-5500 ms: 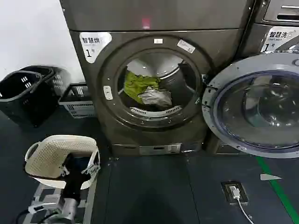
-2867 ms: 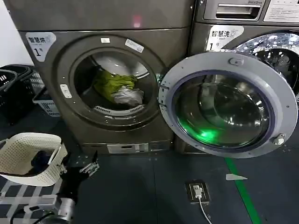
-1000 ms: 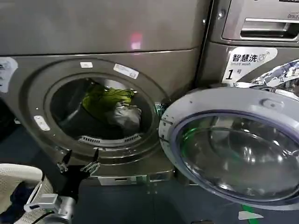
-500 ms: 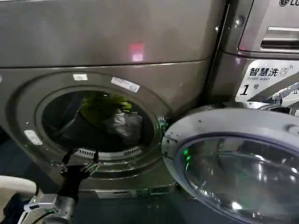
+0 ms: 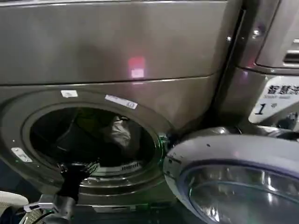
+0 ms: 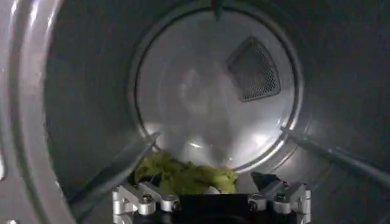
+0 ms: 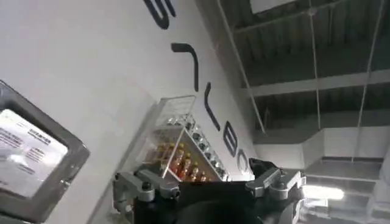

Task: Grasp the clothes from the dryer.

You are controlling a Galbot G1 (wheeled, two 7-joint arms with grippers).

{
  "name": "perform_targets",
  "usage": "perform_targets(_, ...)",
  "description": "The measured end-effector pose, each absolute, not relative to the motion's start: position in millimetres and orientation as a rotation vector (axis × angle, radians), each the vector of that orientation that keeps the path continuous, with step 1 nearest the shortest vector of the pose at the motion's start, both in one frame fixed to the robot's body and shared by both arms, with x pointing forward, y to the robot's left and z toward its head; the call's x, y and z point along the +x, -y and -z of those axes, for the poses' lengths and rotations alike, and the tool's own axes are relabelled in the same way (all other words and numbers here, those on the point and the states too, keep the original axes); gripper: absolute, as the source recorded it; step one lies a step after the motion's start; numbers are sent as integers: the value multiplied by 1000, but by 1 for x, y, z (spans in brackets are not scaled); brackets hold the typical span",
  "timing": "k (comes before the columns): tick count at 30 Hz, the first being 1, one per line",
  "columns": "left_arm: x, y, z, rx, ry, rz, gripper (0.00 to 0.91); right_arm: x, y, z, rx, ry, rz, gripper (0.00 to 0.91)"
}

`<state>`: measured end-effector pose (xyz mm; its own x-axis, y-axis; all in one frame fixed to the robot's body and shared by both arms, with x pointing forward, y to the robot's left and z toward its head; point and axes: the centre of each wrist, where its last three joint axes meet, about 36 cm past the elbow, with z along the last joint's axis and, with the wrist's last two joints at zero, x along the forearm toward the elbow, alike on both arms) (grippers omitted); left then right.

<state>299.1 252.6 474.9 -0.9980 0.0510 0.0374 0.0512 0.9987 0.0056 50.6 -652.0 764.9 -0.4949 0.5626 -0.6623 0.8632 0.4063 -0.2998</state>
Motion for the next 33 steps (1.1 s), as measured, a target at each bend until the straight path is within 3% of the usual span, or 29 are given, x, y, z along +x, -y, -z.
perform_targets(16, 440, -251, -453, -182, 3199, -124, 907, 35, 629, -784, 1258, -2199, 940, 907)
perform_targets(33, 602, -244, -451, -180, 3181, -123, 907, 38, 629, -795, 1255, -2189, 930, 907)
